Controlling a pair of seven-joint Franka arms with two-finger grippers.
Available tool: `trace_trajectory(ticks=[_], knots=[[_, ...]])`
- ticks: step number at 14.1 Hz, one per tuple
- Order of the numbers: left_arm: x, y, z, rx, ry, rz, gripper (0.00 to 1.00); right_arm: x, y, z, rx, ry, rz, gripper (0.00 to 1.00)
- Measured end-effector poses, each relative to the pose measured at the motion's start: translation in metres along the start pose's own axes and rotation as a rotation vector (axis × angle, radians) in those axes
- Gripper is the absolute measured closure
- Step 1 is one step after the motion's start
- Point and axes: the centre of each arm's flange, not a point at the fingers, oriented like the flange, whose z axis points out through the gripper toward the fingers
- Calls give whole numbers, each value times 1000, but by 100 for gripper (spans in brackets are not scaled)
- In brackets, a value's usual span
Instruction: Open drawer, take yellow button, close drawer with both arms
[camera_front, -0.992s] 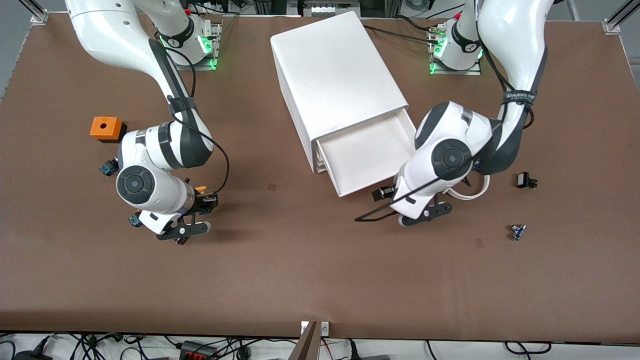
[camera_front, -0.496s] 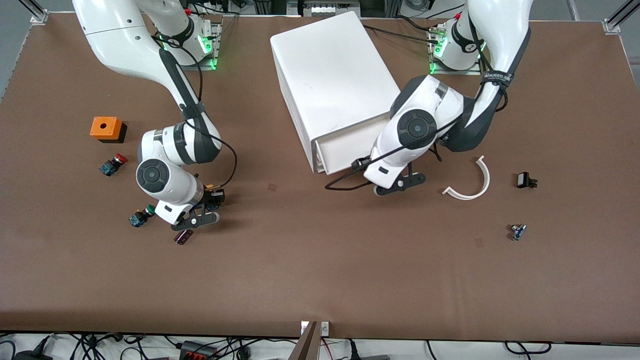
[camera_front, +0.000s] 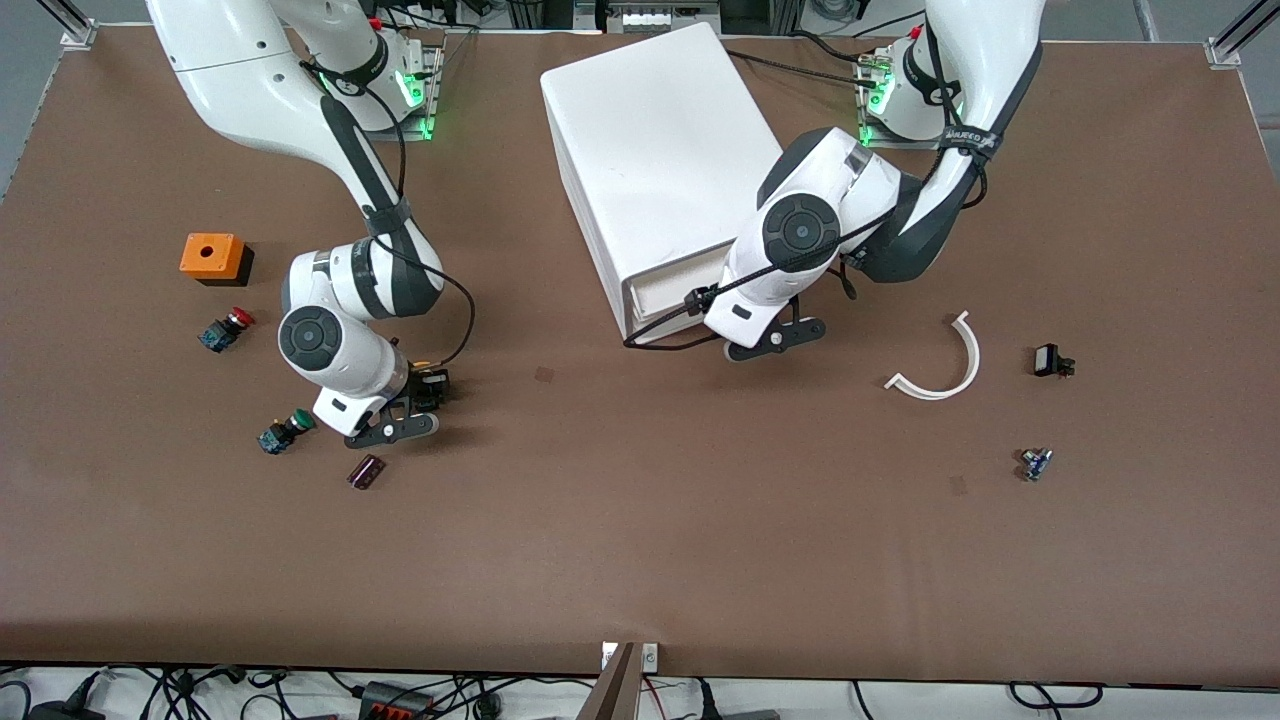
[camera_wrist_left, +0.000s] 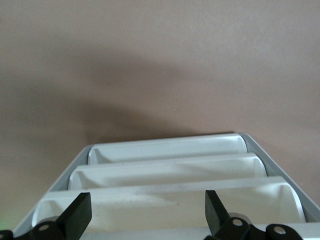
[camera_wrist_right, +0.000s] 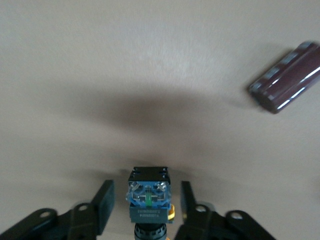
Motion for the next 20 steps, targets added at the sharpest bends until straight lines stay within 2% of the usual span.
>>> trace_trajectory(ticks=[3, 4, 12, 13, 17, 20], knots=[[-7, 0, 4, 10, -41, -2, 0, 18, 9, -59, 9, -17, 13, 6], [-10, 1, 5, 12, -56, -1, 0, 23, 15, -81, 13, -26, 21, 0], [-11, -1, 3, 13, -70, -3, 0, 32, 60, -188, 15, -71, 80, 0], [-5, -5, -4, 10, -51, -6, 0, 30, 65, -203, 13, -68, 88, 0], [33, -35, -67, 27, 140, 44, 0, 12, 89, -257, 8, -39, 127, 0], [78, -93, -119, 9, 191, 151, 0, 8, 108, -288, -3, 11, 157, 0]])
